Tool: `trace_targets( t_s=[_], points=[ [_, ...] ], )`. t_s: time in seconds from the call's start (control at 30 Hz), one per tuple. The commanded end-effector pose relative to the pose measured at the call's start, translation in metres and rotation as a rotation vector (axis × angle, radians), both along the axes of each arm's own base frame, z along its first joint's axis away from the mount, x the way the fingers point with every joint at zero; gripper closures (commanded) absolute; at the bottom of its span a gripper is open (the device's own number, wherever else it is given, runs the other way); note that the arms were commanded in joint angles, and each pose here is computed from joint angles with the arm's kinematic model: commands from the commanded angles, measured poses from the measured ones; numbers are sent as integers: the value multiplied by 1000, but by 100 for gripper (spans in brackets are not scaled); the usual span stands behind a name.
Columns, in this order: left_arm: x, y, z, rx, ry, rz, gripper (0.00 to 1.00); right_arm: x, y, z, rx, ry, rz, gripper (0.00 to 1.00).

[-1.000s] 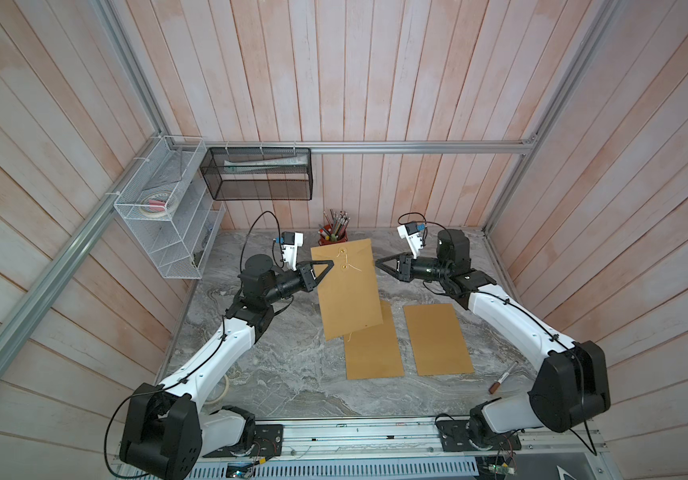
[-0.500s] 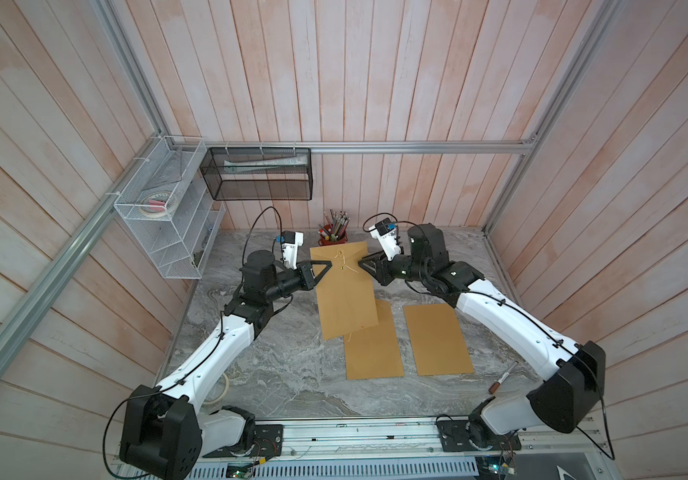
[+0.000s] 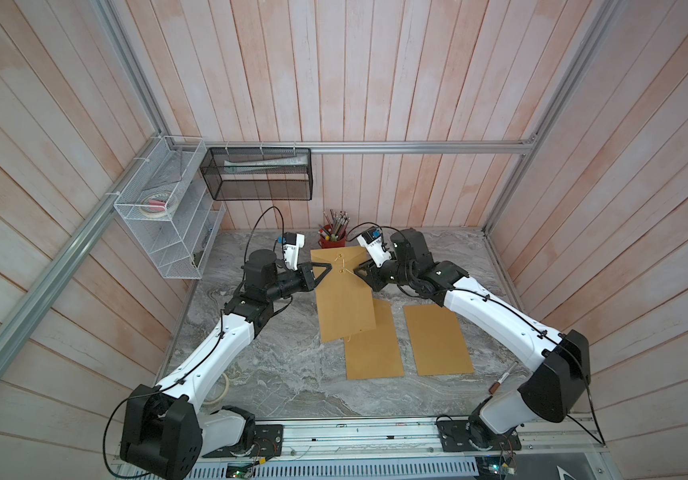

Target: Open the file bag

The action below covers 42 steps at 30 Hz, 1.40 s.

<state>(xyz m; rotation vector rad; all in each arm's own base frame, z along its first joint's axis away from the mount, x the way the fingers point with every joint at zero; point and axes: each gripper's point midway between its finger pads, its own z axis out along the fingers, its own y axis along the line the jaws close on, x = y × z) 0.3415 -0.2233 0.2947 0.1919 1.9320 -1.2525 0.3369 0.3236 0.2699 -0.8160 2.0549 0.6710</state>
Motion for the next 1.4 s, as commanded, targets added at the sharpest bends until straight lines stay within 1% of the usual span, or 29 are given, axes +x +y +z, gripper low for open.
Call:
trace_targets(
  t_s=[0.0, 0.47, 1.0, 1.2, 1.37],
  points=[
    [2, -4, 11, 0, -35, -17, 100, -2, 1, 9, -5, -19, -1, 72],
    [4, -7, 5, 3, -18, -24, 100, -11, 10, 14, -1, -28, 30, 72],
    [1, -9, 10, -5, -27, -42, 100, -7, 20, -11, -41, 22, 54, 73],
    [0, -9, 10, -7, -29, -46, 100, -7, 23, -19, -48, 36, 59, 75],
    [1, -9, 8, -9, -27, -49, 100, -7, 25, -22, -44, 46, 64, 79]
  ],
)
